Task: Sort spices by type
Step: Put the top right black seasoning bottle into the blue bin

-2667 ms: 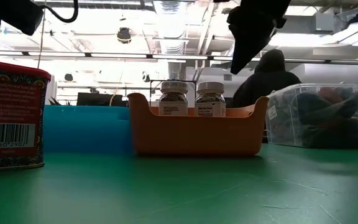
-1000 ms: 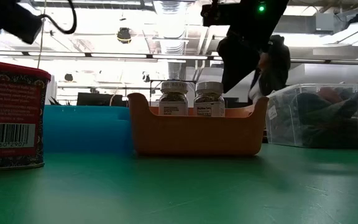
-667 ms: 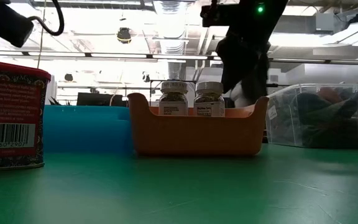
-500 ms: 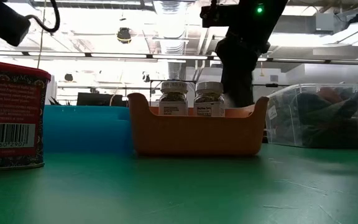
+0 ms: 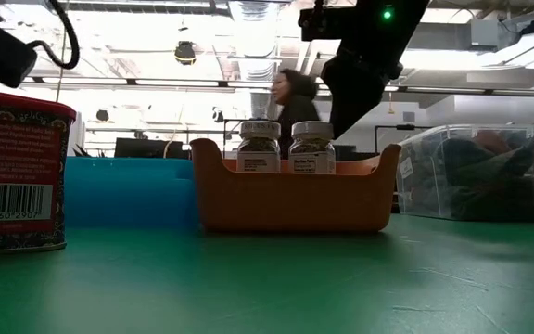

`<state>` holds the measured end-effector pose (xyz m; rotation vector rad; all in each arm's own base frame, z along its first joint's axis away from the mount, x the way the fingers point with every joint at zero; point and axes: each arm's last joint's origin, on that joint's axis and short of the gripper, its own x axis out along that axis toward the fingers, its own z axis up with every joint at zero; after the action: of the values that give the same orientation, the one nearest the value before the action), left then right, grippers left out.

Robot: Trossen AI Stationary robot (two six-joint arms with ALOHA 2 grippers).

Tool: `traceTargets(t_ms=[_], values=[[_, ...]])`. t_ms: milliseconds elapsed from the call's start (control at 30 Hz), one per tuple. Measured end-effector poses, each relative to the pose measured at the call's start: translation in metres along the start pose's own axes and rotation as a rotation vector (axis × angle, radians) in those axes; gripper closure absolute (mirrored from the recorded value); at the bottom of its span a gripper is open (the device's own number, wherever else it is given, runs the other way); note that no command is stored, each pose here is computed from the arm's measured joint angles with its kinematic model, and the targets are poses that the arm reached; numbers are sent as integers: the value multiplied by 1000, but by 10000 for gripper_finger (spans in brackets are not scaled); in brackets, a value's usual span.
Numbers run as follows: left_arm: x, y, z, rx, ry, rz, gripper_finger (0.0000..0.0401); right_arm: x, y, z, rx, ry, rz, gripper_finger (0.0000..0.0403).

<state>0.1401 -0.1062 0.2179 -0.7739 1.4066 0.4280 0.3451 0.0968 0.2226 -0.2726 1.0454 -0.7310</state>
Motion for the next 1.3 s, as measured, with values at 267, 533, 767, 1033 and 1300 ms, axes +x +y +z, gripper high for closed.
traceTargets(t_ms=[267,533,767,1033,1300], values=[[0,2,1,-1,-29,23,72,0,0,0,-2,-1,1,86],[0,2,2,-13,-48,20,160,0,0,0,-2,-1,1,86],[0,0,2,5,-57,10,206,0,0,0,-2,-1,1,86],[-14,-7,12,50,-79,-41,202,0,0,0,-1,-2,1,86],[-41,-12,29,112,-59,-83,202,0,0,1,1,-3,2,86]])
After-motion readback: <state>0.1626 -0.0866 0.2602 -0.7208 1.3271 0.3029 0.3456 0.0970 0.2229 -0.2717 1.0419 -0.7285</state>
